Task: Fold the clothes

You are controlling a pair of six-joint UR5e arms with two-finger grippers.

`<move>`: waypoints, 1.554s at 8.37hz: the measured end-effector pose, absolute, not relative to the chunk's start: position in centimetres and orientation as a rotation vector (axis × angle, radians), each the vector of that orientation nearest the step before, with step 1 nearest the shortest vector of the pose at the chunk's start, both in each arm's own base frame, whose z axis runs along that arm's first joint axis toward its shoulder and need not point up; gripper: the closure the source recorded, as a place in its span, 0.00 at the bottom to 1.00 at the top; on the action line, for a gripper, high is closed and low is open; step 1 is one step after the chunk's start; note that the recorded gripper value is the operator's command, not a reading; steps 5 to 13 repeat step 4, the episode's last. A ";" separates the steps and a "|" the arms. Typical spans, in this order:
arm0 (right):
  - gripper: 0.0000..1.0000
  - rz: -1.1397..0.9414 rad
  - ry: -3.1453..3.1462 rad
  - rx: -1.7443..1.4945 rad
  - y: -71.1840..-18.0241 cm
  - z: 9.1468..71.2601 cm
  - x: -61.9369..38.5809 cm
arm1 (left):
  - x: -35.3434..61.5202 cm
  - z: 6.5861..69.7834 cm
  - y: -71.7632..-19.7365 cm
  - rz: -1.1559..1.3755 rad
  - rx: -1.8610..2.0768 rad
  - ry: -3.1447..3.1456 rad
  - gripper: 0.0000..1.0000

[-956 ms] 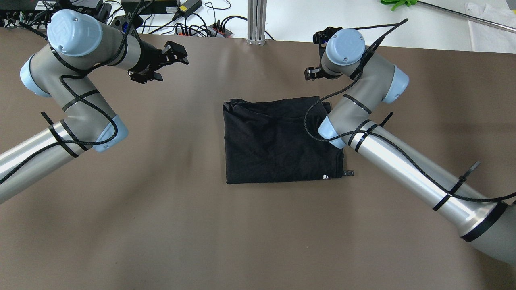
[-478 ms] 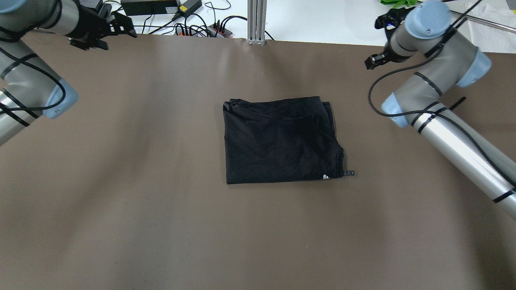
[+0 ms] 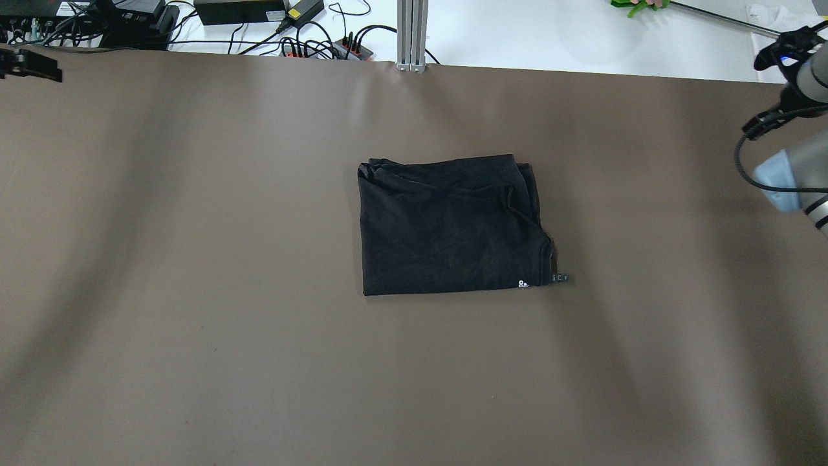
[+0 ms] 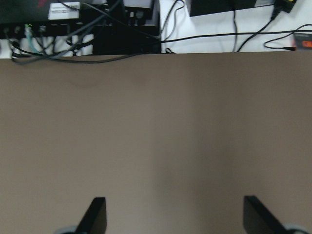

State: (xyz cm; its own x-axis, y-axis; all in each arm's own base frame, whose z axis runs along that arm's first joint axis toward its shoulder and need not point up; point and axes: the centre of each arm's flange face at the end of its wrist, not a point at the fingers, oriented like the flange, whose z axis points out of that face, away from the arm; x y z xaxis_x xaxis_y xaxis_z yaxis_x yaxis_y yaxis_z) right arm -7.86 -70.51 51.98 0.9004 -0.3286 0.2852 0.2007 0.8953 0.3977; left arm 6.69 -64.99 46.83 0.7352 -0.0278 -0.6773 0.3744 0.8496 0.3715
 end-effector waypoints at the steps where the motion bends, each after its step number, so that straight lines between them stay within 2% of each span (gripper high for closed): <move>1: 0.06 -0.321 -0.322 0.335 -68.8 54.8 -3.7 | 4.4 50.0 -63.2 -0.197 0.532 0.622 0.00; 4: 0.06 -0.295 -0.292 0.263 -63.2 62.4 5.0 | 0.2 55.9 -59.9 -0.114 0.558 0.345 0.00; 13: 0.06 -0.295 -0.292 0.263 -63.2 62.4 5.0 | 0.2 55.9 -59.9 -0.114 0.558 0.345 0.00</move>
